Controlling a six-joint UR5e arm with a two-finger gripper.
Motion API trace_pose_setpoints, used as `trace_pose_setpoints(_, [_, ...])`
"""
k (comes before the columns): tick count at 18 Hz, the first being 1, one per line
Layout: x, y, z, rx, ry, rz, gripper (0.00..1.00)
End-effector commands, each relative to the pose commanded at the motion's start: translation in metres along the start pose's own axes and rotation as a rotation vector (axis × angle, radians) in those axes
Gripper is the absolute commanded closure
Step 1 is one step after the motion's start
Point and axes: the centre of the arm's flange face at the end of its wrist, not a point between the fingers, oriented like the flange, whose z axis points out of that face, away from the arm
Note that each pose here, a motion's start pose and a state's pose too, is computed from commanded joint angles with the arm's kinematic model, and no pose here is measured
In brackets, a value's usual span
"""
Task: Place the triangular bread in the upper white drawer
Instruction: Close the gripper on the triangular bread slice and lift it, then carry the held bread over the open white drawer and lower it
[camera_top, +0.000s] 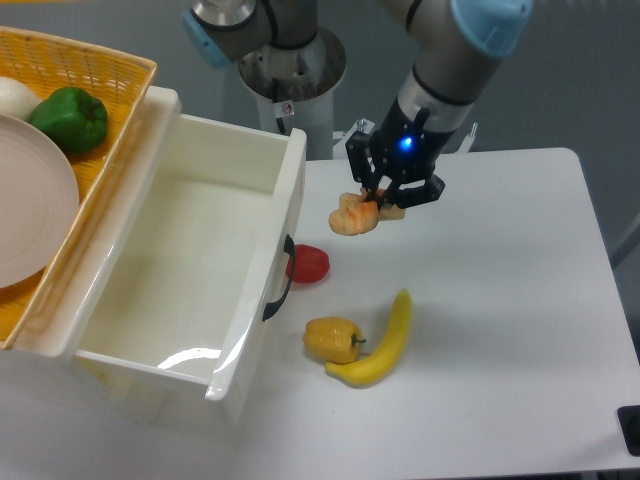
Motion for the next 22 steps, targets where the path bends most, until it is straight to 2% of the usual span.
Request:
trace_pose_setpoints(2, [0.007, -0.003, -0.003, 0.024, 0.011, -0.020, 0.78])
trace_pose_setpoints(6, [0.021, -0.011, -0.009, 0.103, 0.056, -0.132, 0.77])
trace_pose_setpoints(9, [0.034, -0.016, -0.018, 0.153, 0.079, -0.180, 0.77])
trace_pose_setpoints(12, [0.042, -0.024, -0.022, 0.230, 0.149, -0.249, 0.77])
trace_pose_setpoints(15, [0.059, -0.035, -0.016, 0.248, 0.195, -0.234, 0.77])
trace_pose_setpoints(22, [0.099, -0.049, 0.013, 0.178, 0.219, -0.180, 0.77])
